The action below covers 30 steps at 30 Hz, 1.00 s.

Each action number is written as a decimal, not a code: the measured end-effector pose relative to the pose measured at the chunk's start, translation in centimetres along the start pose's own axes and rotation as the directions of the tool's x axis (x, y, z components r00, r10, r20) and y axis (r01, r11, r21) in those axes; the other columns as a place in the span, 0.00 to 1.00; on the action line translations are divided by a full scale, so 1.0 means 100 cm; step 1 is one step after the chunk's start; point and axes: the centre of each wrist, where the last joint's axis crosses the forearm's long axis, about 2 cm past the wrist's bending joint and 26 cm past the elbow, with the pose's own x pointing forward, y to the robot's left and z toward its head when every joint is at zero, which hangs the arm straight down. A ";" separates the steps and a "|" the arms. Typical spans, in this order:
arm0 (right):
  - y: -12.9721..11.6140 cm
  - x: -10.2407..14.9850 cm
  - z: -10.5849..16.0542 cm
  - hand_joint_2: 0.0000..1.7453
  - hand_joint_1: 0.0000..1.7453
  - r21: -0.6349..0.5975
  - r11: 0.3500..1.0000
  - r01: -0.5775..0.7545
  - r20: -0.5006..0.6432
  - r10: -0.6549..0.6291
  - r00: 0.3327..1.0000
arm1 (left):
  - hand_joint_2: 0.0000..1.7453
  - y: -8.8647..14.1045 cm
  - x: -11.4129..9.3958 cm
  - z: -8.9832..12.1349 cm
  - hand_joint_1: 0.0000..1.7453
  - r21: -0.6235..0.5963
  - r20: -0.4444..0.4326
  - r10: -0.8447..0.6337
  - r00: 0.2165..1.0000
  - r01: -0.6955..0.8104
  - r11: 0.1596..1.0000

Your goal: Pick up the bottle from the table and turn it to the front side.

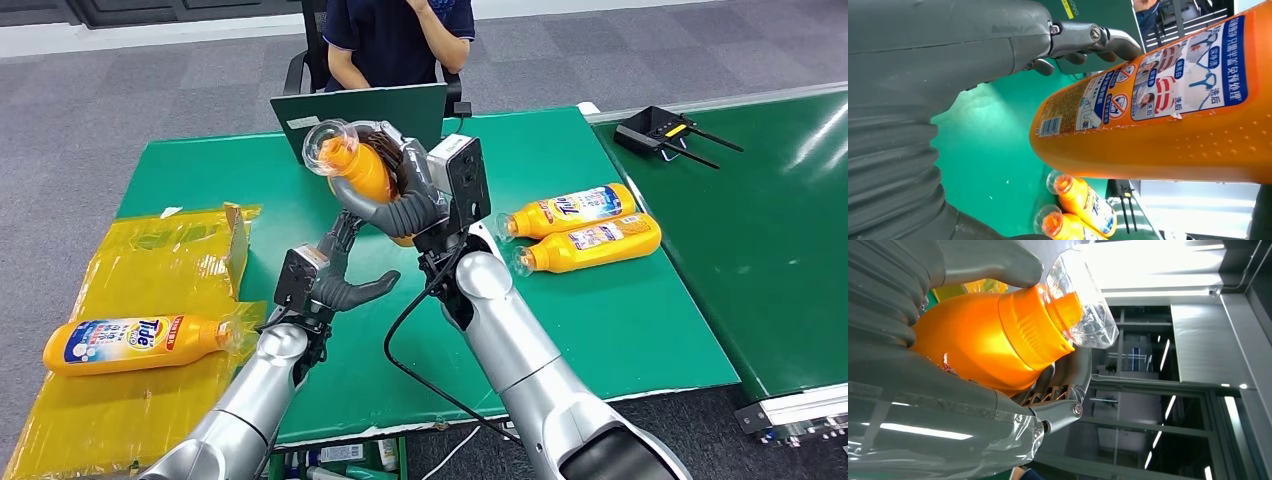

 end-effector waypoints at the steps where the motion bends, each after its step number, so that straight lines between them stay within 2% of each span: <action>1: 0.000 0.000 0.000 1.00 1.00 -0.003 1.000 0.000 0.000 0.000 1.000 | 1.00 0.000 0.000 0.000 0.00 -0.003 0.000 0.003 1.000 -0.003 1.000; 30: -0.001 -0.001 0.005 1.00 1.00 -0.014 1.000 0.005 0.001 -0.005 1.000 | 1.00 -0.014 0.002 -0.007 0.00 -0.006 0.006 0.050 0.999 -0.050 0.999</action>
